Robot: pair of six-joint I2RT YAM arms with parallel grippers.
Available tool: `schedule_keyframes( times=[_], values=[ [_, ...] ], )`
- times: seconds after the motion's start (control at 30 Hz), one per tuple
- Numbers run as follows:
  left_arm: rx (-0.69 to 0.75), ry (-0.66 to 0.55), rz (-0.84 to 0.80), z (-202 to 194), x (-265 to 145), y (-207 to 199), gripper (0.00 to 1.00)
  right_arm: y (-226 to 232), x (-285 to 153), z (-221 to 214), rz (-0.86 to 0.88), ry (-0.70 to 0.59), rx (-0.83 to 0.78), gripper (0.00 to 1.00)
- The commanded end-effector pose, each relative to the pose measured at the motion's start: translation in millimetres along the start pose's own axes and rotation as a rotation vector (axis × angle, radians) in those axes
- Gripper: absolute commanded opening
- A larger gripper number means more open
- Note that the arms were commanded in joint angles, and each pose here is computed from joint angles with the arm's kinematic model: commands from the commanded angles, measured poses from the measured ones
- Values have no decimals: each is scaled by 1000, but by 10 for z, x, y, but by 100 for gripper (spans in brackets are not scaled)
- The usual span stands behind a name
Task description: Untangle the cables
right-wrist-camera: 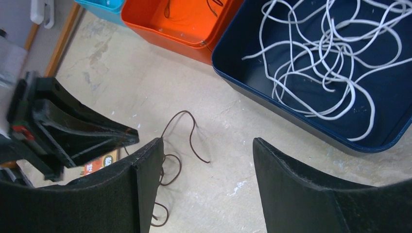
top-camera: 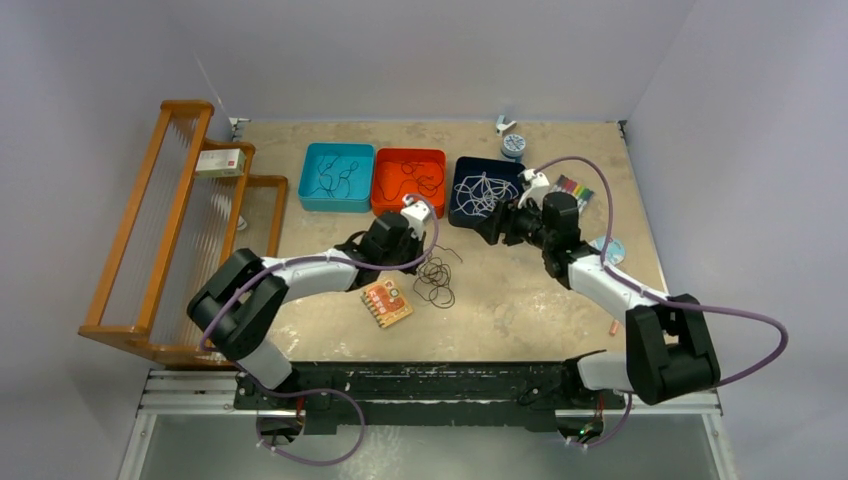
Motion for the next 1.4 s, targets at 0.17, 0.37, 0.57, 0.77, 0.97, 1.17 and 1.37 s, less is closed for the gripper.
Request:
schedule_keyframes(
  times=[0.17, 0.37, 0.57, 0.77, 0.97, 1.17, 1.37],
  values=[
    [-26, -301, 97, 1195, -704, 83, 0, 505, -176, 468, 191, -320, -252, 73],
    [2, -312, 154, 1451, -963, 155, 0, 1023, -134, 445, 324, -454, -435, 73],
    [38, -308, 183, 1564, -1158, 192, 0, 1220, -429, 277, 537, -643, -577, 72],
    [57, -315, 164, 1658, -1266, 158, 0, 1313, -424, 117, 637, -673, -741, 70],
    [61, -341, 134, 1771, -1386, 107, 0, 1375, -105, 140, 578, -664, -897, 70],
    [71, -344, 98, 1861, -1491, 44, 0, 1482, 162, 123, 610, -615, -941, 68],
    [70, -373, 81, 1999, -1653, 8, 0, 1584, 353, 35, 648, -584, -921, 60]
  ],
)
Point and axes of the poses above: each gripper's point midway between its finger pads, its own x axis out along the fingers, its own y axis along the line the jaws close on, z = x × y, the point moved 3 cm from there along -x, back along the fingers, and after that the axes turned 12 degrees about x, right-handed, at the moved point
